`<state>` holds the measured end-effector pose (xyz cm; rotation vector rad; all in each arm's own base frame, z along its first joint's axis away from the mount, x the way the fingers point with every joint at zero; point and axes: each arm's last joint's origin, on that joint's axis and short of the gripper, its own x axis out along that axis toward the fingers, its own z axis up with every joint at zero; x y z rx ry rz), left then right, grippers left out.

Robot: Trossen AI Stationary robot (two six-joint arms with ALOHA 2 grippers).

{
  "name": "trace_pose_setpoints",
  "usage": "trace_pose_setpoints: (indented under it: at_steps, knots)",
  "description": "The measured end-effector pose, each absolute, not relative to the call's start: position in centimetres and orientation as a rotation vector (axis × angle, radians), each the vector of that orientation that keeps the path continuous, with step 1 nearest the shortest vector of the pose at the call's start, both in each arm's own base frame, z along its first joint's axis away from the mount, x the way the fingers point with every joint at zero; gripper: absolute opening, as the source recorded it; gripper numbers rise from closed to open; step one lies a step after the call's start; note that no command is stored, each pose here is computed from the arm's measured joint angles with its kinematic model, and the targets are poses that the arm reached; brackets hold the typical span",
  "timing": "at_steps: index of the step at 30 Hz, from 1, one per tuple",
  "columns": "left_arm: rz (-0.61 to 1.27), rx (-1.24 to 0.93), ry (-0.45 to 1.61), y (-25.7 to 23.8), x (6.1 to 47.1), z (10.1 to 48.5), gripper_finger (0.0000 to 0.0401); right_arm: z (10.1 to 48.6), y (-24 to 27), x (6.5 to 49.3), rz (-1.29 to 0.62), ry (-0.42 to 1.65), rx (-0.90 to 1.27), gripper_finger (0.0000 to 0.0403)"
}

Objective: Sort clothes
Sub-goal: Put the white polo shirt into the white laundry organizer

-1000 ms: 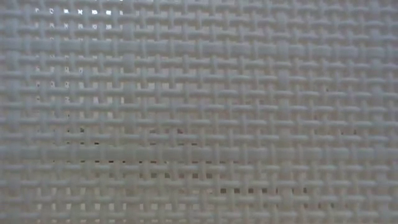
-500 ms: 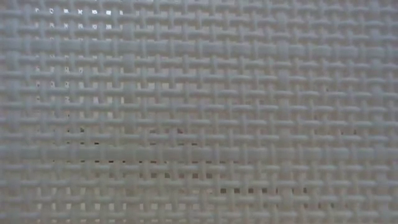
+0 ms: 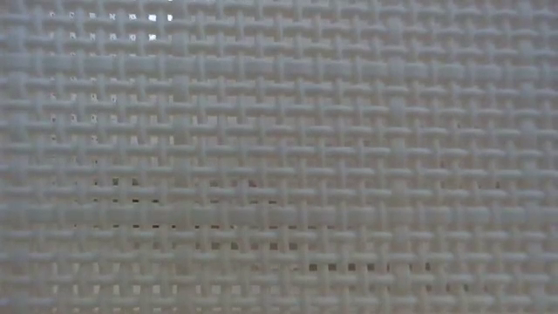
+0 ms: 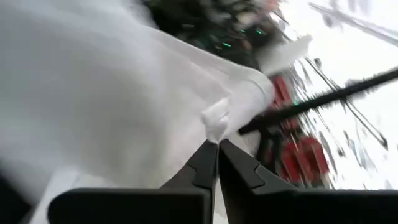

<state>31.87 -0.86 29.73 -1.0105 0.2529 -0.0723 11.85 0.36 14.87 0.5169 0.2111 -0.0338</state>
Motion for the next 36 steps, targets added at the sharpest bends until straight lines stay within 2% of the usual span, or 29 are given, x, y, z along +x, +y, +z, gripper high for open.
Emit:
trace_pose_setpoints:
  at_steps: [8, 11, 14, 20, 24, 27, 31, 36]
  knots:
    - [-0.529, -0.536, 0.237, -4.6, 31.8, 32.9, 0.0001, 14.9, 0.4, 11.9, -0.033, 0.212, 0.517, 0.0000]
    - [-0.633, -0.394, 0.208, -6.2, 31.5, 33.6, 0.0001, 14.9, 0.4, 11.9, -0.033, 0.212, 0.517, 0.0000]
    - [-0.675, -0.293, 0.308, -7.6, 31.0, 32.6, 0.0001, 14.8, 0.4, 11.8, -0.034, 0.214, 0.517, 0.0000]
    - [-0.689, -0.315, 0.593, -9.6, 30.4, 29.4, 0.0000, 14.8, 0.4, 11.8, -0.036, 0.219, 0.517, 0.0000]
    - [-0.561, -0.474, 0.663, -10.4, 31.1, 28.5, 0.0007, 14.8, 0.4, 11.8, -0.035, 0.219, 0.517, 0.0000]
    - [-0.545, -0.548, 0.630, -10.6, 31.4, 28.9, 0.0032, 14.8, 0.4, 11.8, -0.036, 0.219, 0.517, 0.0000]
    - [-0.600, -0.580, 0.516, -10.6, 31.4, 30.7, 0.0093, 14.8, 0.4, 11.8, -0.035, 0.219, 0.517, 0.0000]
    - [-0.672, -0.413, 0.408, -10.1, 30.8, 35.4, 0.0185, 14.8, 0.4, 11.8, -0.035, 0.219, 0.517, 0.0000]
